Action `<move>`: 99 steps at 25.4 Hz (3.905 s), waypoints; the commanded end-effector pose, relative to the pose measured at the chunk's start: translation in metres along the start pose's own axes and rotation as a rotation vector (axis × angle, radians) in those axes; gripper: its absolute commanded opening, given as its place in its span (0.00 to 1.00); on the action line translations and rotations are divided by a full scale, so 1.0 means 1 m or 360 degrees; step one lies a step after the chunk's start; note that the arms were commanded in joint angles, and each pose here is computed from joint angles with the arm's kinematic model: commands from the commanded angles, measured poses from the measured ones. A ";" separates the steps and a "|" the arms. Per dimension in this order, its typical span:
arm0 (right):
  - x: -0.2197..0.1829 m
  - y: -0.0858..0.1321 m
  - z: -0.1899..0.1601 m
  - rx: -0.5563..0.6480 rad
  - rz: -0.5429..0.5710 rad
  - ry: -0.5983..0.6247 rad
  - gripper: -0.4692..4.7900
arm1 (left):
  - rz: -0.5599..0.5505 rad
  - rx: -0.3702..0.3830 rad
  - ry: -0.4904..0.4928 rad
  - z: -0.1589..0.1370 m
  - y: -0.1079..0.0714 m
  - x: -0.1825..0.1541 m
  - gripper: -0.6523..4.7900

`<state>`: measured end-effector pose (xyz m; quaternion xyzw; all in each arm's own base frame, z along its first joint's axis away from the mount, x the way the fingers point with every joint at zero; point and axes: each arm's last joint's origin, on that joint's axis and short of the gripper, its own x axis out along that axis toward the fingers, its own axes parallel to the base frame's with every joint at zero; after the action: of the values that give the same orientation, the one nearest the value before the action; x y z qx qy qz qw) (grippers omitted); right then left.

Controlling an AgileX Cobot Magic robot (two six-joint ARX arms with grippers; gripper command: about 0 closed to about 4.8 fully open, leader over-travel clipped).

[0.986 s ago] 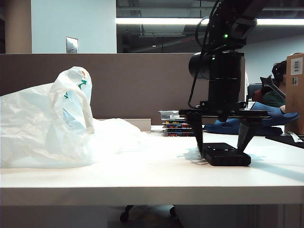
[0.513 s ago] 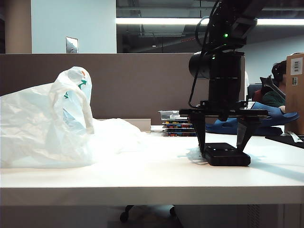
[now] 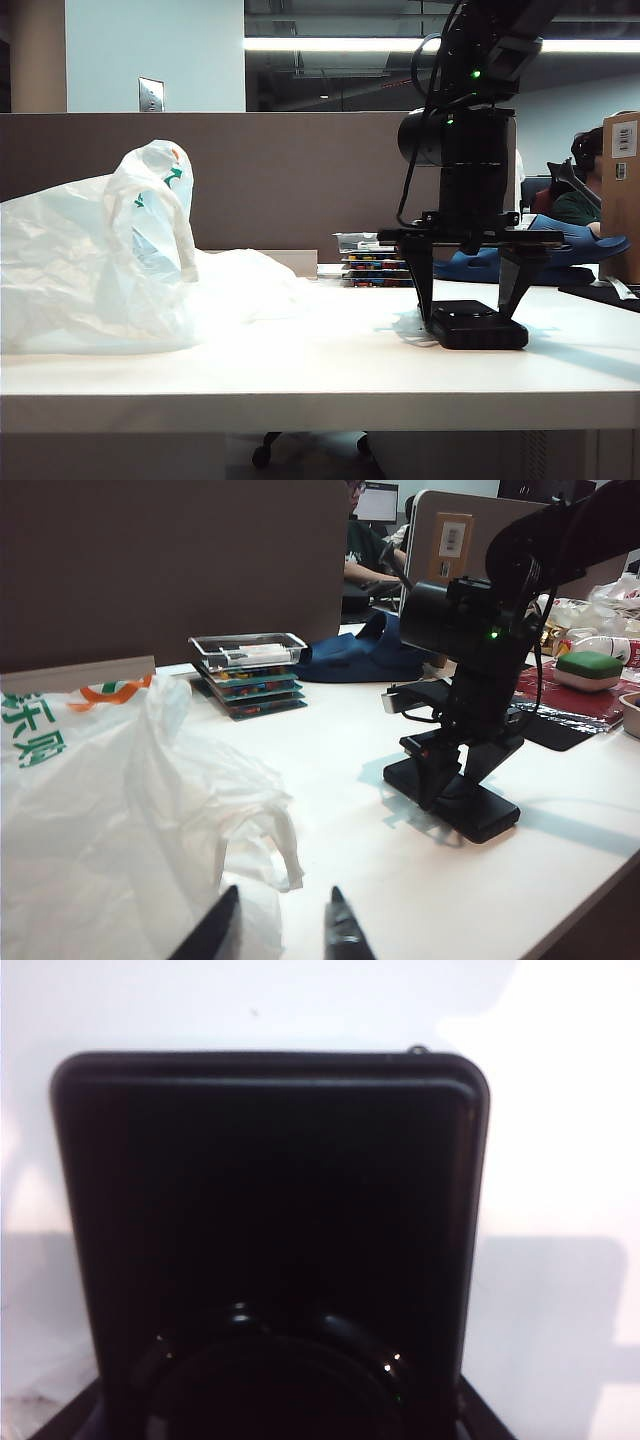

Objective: Put the power bank into the bag.

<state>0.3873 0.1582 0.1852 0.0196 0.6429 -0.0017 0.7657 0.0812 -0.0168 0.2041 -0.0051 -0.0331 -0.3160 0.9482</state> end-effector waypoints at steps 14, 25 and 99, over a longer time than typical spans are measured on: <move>-0.031 0.000 0.000 -0.0098 0.0057 -0.0092 0.64 | 0.0090 0.0155 -0.0122 0.043 0.000 0.000 0.72; -0.037 0.003 -0.001 -0.0173 0.0250 -0.0064 0.60 | 0.0087 0.0317 0.0190 0.071 0.048 0.064 0.74; -0.039 0.111 -0.007 -0.0657 0.1134 -0.0351 0.52 | -0.0895 0.0110 0.0360 0.030 0.080 0.217 0.11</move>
<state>0.3717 0.2666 0.2208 0.0739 0.5174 0.3810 0.7627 0.3007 -0.0812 0.2460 0.0749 0.0674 -0.5550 0.8257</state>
